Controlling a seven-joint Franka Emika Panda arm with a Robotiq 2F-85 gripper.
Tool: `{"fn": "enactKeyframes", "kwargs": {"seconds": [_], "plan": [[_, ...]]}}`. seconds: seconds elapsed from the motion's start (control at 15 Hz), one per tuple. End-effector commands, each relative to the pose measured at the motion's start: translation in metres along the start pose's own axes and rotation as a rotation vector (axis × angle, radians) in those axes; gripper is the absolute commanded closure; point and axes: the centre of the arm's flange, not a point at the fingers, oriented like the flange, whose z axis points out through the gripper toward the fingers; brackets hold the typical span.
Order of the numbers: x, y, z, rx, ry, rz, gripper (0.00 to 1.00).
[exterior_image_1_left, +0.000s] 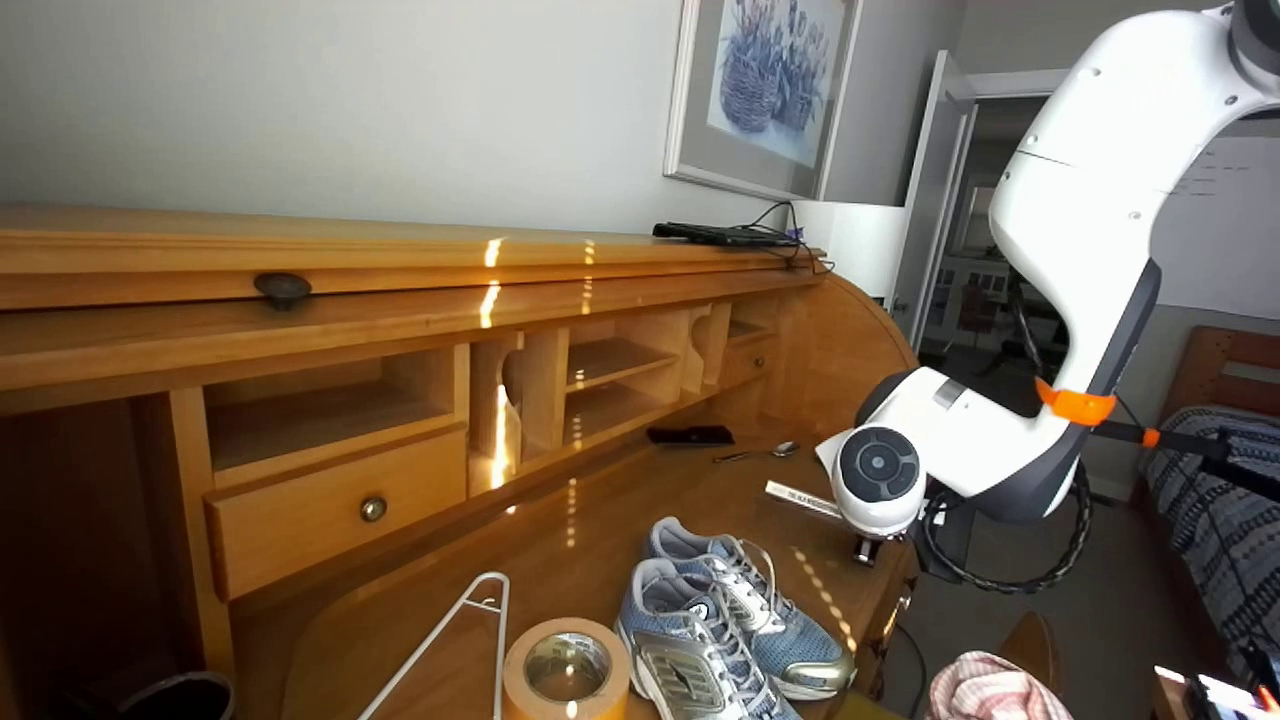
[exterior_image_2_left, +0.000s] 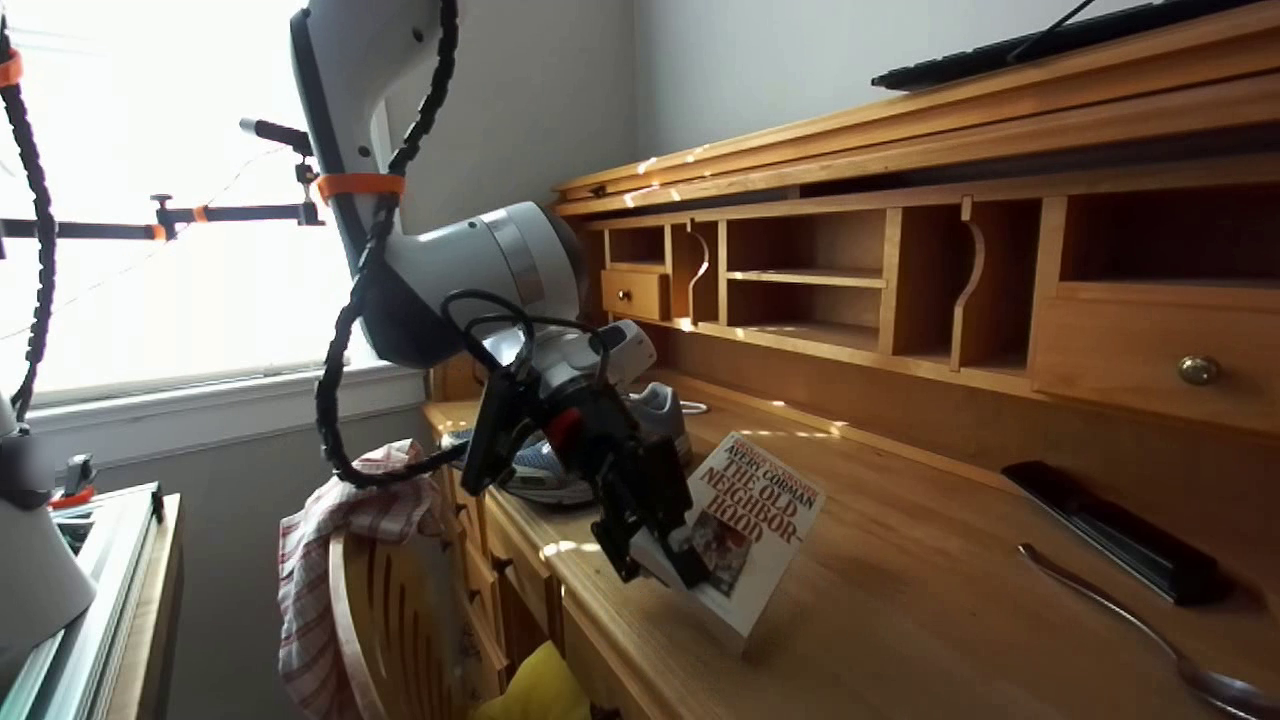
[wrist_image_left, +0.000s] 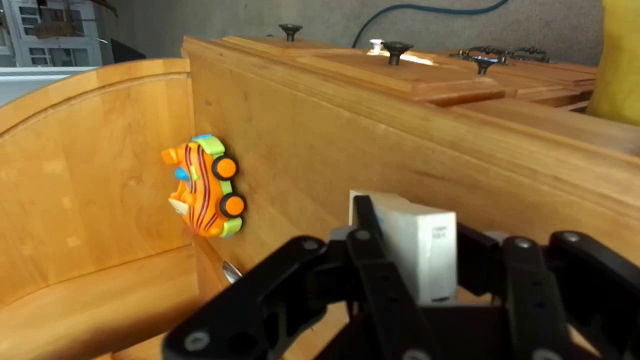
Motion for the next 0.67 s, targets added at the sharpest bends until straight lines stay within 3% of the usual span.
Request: {"fn": "enactKeyframes", "kwargs": {"seconds": [0.0,0.6], "plan": [[0.008,0.008,-0.023,-0.007,0.071,0.018,0.94],[0.053,0.017,-0.05,-0.061,0.25,-0.028,0.94]]}}
